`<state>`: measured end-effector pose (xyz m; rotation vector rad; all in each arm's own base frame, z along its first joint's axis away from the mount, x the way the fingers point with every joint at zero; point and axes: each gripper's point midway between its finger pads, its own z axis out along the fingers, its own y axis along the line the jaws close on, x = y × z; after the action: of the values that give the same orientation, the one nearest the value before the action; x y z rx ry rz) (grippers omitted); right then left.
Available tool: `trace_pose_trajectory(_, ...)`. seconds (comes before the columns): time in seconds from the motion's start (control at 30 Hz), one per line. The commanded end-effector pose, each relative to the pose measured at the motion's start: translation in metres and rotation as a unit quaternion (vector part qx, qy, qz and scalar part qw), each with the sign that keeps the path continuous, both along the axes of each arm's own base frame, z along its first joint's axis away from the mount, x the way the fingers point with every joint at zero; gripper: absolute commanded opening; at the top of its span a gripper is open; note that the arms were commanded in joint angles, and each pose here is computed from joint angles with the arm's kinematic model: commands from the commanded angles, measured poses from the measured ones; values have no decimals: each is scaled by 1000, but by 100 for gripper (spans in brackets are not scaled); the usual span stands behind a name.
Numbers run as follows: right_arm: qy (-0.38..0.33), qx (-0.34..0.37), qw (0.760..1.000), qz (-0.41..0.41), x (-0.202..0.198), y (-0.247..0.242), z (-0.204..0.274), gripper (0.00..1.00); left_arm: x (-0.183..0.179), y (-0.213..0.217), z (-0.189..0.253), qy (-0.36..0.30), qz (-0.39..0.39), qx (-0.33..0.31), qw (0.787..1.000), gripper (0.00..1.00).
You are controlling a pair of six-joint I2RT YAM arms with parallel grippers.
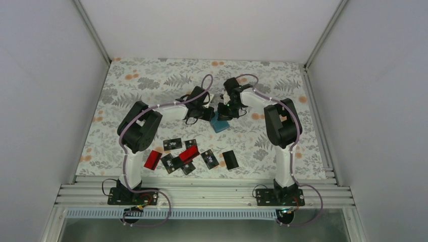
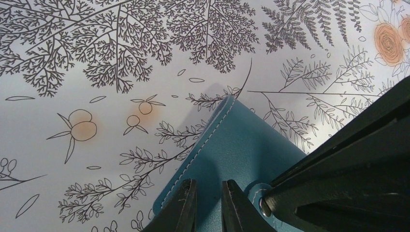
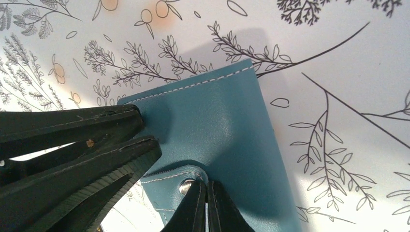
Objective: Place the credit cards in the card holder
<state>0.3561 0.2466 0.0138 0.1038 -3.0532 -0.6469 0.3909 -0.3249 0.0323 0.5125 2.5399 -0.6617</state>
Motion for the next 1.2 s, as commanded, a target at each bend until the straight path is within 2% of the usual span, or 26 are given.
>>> trace_pose_trajectory(0.0, 158, -208, 965, 37, -87, -67, -84, 4, -20, 19, -33, 30, 0, 43, 999, 14)
trace_pose_trajectory(0.2, 136, -174, 975, 38, -77, -51, -75, 4, -20, 10, 7, -2, -1, -15, 1000, 14)
trace_pose_trajectory(0.33, 122, -142, 982, 35, -70, -38, -77, 4, -19, 1, 35, -8, 3, -72, 997, 8)
trace_pose_trajectory(0.43, 114, -108, 987, 32, -67, -25, -75, 4, -26, -6, 48, -2, -7, -114, 993, 7)
trace_pose_trajectory(0.7, 91, -65, 993, 32, -60, -10, -61, 4, -33, -15, 41, 23, -14, -146, 989, 4)
trace_pose_trajectory(0.77, 88, -64, 994, 32, -59, -10, -60, 4, -33, -16, 31, 29, -13, -139, 990, 4)
trace_pose_trajectory(0.87, 85, -61, 994, 32, -59, -9, -59, 4, -39, -6, -6, 56, 12, -89, 994, 4)
trace_pose_trajectory(1.03, 79, -56, 995, 31, -56, -7, -58, 4, -79, 21, -81, 119, 46, -10, 992, 3)
trace_pose_trajectory(1.17, 74, -53, 995, 30, -55, -6, -57, 4, -91, 40, -105, 138, 75, 31, 987, 3)
